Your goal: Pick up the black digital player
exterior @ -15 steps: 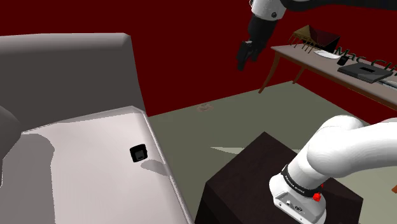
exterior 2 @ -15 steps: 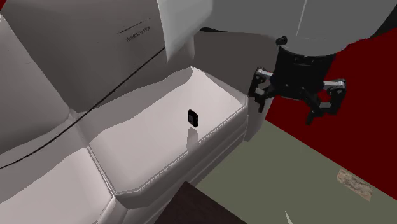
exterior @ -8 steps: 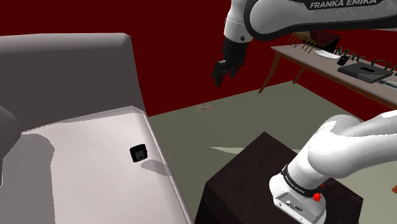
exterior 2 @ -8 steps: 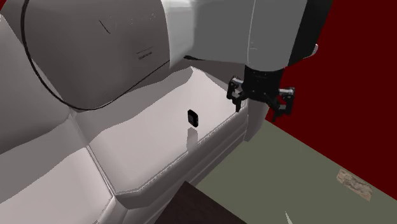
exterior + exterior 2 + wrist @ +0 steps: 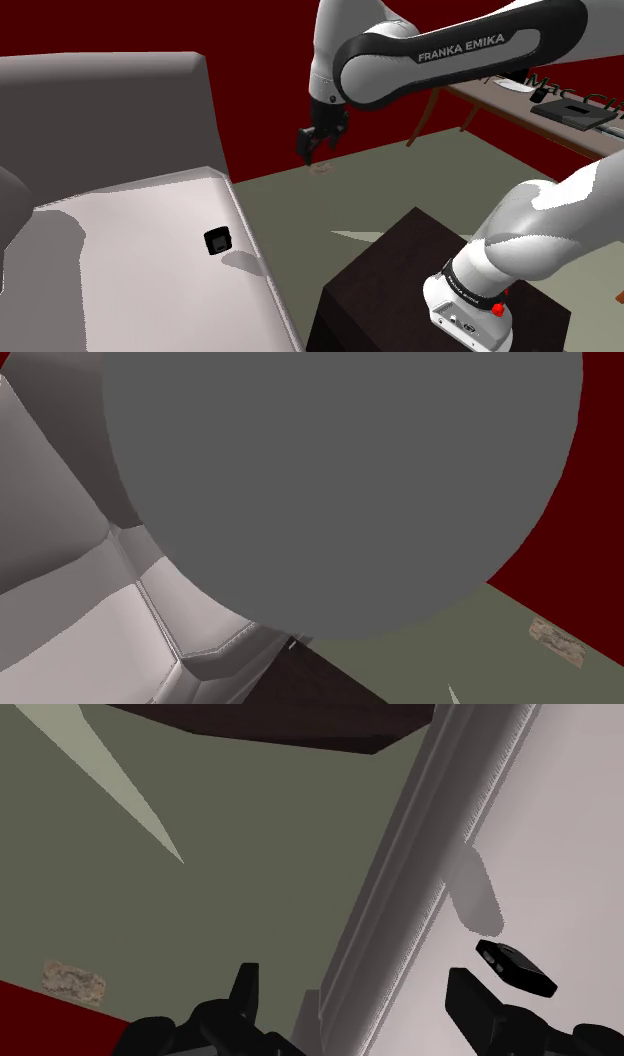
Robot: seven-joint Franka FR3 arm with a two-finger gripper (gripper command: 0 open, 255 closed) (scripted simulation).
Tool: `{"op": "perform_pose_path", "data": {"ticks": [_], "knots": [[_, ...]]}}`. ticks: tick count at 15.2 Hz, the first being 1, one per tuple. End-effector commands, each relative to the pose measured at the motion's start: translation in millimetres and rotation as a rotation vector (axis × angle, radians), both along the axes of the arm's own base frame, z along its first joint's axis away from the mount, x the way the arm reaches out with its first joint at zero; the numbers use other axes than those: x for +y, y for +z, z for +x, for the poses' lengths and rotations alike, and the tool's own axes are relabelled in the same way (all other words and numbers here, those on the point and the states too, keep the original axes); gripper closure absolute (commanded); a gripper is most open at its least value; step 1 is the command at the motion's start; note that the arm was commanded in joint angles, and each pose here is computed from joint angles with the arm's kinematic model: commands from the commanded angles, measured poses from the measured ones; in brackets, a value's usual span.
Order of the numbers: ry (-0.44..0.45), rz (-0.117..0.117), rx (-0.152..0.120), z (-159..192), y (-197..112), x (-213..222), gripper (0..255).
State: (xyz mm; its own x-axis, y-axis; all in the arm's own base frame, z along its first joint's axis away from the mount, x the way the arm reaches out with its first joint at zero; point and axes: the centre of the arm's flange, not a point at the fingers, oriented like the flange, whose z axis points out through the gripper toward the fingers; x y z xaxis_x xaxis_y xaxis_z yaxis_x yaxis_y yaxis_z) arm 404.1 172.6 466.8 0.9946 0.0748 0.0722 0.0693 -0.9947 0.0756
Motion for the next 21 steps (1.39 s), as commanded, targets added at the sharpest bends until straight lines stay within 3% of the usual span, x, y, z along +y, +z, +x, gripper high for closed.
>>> {"op": "perform_pose_path", "data": {"ticks": [1,21], "knots": [[-0.005,0.006,0.006,11.6,-14.5,18.6,0],[-0.045,0.051,0.065,103.6,-183.3,196.7,0]]}}
